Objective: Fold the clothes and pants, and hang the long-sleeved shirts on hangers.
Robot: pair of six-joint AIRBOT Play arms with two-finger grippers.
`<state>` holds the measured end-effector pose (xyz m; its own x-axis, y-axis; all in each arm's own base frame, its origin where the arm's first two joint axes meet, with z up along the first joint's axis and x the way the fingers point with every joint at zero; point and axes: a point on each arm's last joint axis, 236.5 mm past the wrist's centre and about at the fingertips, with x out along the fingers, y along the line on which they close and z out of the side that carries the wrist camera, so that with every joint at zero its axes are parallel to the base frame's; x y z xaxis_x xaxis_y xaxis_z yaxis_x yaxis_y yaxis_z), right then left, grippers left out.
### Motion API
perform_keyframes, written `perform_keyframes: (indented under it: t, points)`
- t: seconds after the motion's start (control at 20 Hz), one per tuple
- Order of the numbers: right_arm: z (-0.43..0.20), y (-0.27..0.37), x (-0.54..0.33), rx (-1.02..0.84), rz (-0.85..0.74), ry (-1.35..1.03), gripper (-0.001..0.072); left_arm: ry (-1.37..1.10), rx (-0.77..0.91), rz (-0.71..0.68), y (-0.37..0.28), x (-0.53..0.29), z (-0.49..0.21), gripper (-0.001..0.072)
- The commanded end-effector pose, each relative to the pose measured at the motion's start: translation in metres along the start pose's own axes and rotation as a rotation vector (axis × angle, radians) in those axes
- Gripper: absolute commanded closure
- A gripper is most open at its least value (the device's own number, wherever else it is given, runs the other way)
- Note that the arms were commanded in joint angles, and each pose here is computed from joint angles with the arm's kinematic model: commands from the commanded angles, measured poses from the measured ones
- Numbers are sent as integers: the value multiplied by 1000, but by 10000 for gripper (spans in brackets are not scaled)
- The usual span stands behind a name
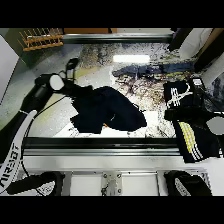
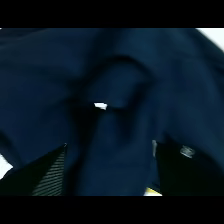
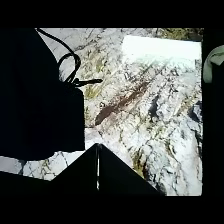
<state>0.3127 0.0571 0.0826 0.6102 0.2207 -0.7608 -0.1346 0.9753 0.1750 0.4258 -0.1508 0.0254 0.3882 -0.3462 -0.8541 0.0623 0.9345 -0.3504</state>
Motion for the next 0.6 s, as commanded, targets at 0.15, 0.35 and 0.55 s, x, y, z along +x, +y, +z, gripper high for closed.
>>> perform_keyframes:
  t: [0.15,0.35,0.55]
  points:
    - [-5,-2,12,30,6,39,695,20,-491,-116,112,48,8,145]
    - [-12,-2,25,48,16,84,692,119,-494,-136,115,91,1,145]
    - [-23,-6,43,63,13,150,676,218,-448,-167,97,117,-4,146]
